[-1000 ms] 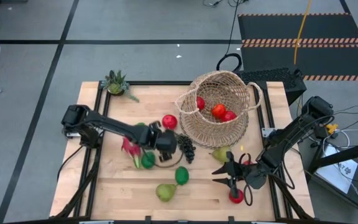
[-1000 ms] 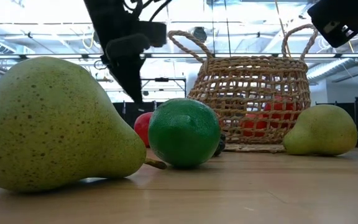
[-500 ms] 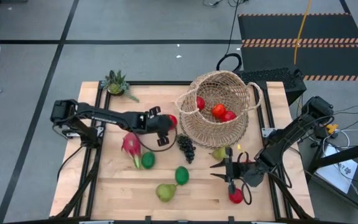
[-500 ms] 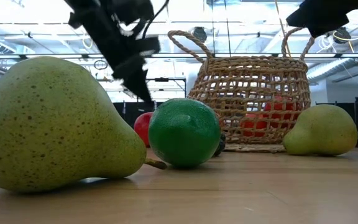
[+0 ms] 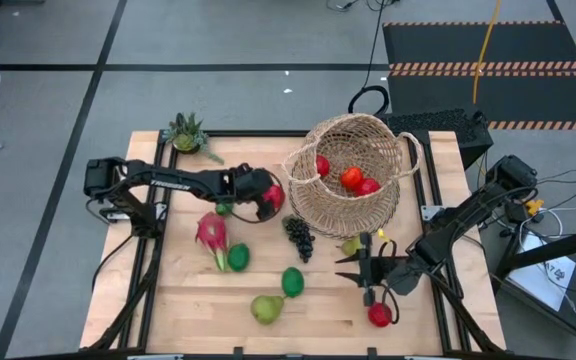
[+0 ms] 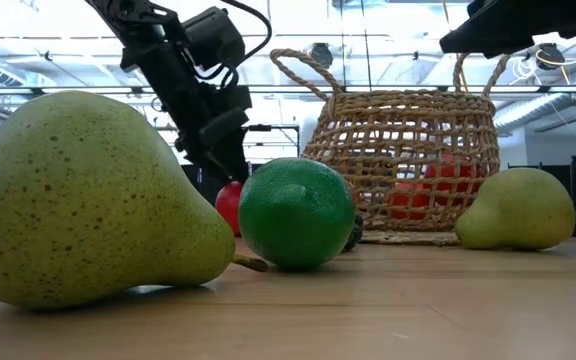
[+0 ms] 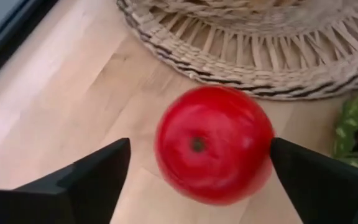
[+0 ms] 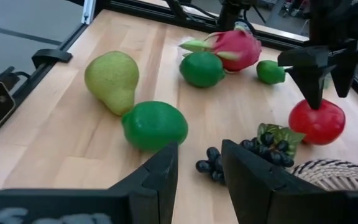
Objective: Build produce basket
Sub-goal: Put the red apple into the brown basket
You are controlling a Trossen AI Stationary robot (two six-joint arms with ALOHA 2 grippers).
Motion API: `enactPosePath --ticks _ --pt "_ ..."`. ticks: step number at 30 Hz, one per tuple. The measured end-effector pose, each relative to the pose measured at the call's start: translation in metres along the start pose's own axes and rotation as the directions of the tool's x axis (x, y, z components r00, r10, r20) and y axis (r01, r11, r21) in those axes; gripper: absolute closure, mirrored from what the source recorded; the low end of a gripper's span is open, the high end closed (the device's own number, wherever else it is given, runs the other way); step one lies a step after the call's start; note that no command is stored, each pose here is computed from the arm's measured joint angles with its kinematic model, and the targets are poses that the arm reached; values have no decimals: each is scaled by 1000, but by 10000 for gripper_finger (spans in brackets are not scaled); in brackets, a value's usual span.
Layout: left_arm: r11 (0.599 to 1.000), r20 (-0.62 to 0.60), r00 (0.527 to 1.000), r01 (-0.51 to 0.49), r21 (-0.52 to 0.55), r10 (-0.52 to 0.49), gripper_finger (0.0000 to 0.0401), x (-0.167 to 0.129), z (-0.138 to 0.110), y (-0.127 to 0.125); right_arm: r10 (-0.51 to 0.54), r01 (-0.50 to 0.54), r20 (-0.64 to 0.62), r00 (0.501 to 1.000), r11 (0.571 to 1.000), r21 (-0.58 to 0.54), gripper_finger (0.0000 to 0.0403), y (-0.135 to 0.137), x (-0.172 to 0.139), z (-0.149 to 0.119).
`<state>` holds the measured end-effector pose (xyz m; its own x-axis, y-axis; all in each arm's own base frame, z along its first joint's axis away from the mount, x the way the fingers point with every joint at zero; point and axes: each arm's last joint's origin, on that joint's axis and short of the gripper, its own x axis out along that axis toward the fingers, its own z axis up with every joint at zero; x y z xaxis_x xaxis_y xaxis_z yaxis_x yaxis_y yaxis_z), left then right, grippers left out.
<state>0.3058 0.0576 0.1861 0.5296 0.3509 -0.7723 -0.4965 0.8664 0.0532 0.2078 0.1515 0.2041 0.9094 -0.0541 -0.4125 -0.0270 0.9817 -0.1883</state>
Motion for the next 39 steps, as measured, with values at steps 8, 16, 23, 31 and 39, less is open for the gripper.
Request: enactPosePath --ticks 8,16,23,31,39 --pt "996 22 999 40 -85 -38 3 1 4 2 -6 6 -7 1000 1000 2 286 -2 1 0" --pt "984 12 999 35 -174 -33 4 3 6 12 -5 5 -7 1000 1000 7 286 -2 1 0" --pt "973 1 997 73 -221 -75 4 6 5 11 -4 5 -7 1000 1000 8 286 -2 1 0" --pt "973 -18 996 77 -219 -83 4 13 3 10 -4 4 -7 1000 1000 8 286 -2 1 0" --pt "971 -59 991 105 -214 -120 4 27 -3 7 -4 4 -8 1000 1000 7 286 -2 1 -1"
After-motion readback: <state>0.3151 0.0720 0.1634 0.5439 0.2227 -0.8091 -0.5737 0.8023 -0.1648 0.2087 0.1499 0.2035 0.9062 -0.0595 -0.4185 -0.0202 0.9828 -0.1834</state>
